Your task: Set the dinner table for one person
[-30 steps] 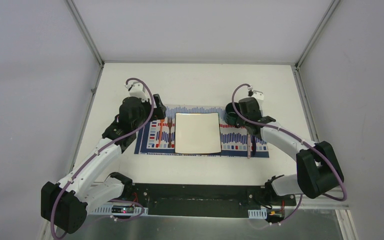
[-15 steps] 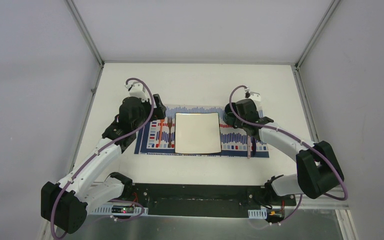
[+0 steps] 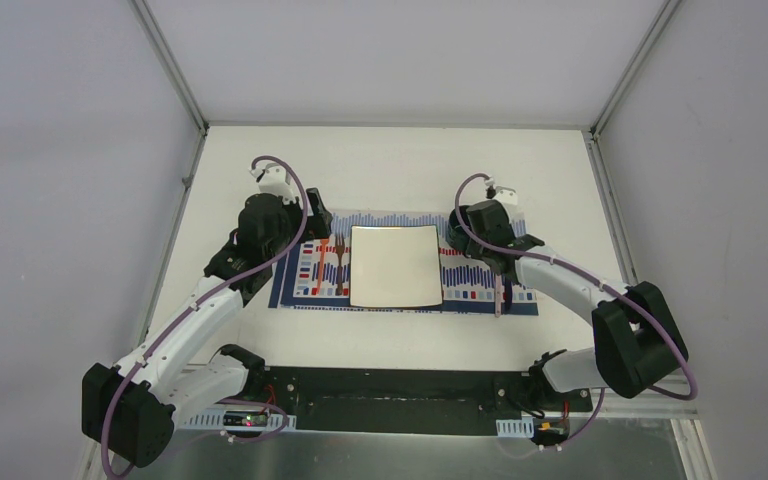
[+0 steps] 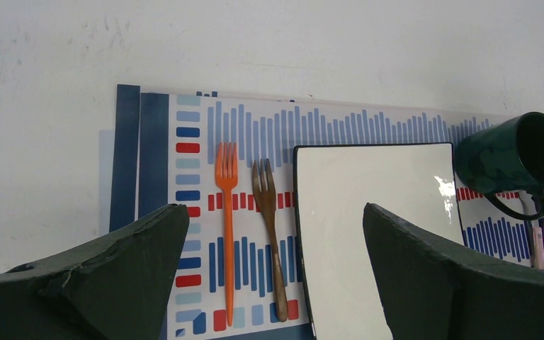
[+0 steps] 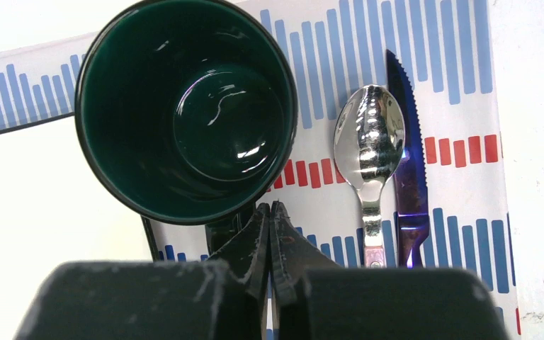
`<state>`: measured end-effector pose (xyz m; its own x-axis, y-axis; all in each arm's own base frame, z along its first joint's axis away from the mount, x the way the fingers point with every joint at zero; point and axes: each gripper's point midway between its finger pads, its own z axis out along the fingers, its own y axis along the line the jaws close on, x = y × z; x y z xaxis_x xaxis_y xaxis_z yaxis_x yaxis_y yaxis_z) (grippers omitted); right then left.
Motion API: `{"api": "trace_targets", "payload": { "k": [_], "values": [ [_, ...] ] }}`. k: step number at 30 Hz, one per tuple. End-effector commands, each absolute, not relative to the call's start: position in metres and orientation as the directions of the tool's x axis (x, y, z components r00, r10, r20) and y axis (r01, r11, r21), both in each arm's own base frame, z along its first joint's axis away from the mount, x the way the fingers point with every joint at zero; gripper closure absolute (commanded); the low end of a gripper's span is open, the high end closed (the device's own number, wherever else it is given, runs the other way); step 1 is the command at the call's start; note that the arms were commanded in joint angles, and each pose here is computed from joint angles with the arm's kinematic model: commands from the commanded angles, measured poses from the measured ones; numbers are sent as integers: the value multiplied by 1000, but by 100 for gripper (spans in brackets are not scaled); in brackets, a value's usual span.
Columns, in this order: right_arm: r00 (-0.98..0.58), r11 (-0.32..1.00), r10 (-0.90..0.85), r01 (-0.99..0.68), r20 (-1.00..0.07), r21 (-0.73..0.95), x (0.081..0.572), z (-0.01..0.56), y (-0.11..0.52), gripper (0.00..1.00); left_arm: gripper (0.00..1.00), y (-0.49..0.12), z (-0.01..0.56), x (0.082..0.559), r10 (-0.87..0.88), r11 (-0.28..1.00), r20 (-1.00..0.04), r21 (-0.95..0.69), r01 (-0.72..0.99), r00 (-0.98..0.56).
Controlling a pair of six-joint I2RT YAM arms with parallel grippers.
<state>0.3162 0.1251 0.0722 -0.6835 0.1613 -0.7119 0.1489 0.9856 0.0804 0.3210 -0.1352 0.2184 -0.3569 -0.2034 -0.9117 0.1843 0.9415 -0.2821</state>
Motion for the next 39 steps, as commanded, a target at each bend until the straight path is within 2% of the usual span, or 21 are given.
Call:
{"api": "trace_targets", "payload": {
  "k": [1, 8, 10, 14, 24, 32, 39],
  "values": [
    [-656, 982, 185, 149, -732, 114, 321, 81, 134, 100, 1, -141, 240, 323, -234, 929, -922, -305, 209, -308],
    [-649, 980, 167, 193, -742, 53, 318, 89, 120, 99, 1, -140, 241, 323, -230, 931, -924, -301, 208, -304],
    [-632, 973, 143, 231, -762, -9, 318, 102, 106, 85, 1, -139, 242, 323, -227, 932, -925, -297, 207, -304],
    [-561, 949, 99, 302, -822, -91, 336, 131, 77, 65, 1, -140, 243, 324, -226, 932, -926, -296, 210, -303],
    [-476, 869, 322, 491, -819, 56, 393, 126, -7, 61, 1, -142, 246, 325, -208, 933, -927, -283, 222, -312],
    [-518, 852, 465, 482, -718, 203, 417, 82, -29, 60, 1, -145, 249, 329, -203, 932, -928, -281, 227, -313],
    [-560, 807, 590, 431, -582, 403, 424, 59, -21, 51, 1, -143, 237, 333, -174, 945, -924, -254, 207, -340]
  ]
}}
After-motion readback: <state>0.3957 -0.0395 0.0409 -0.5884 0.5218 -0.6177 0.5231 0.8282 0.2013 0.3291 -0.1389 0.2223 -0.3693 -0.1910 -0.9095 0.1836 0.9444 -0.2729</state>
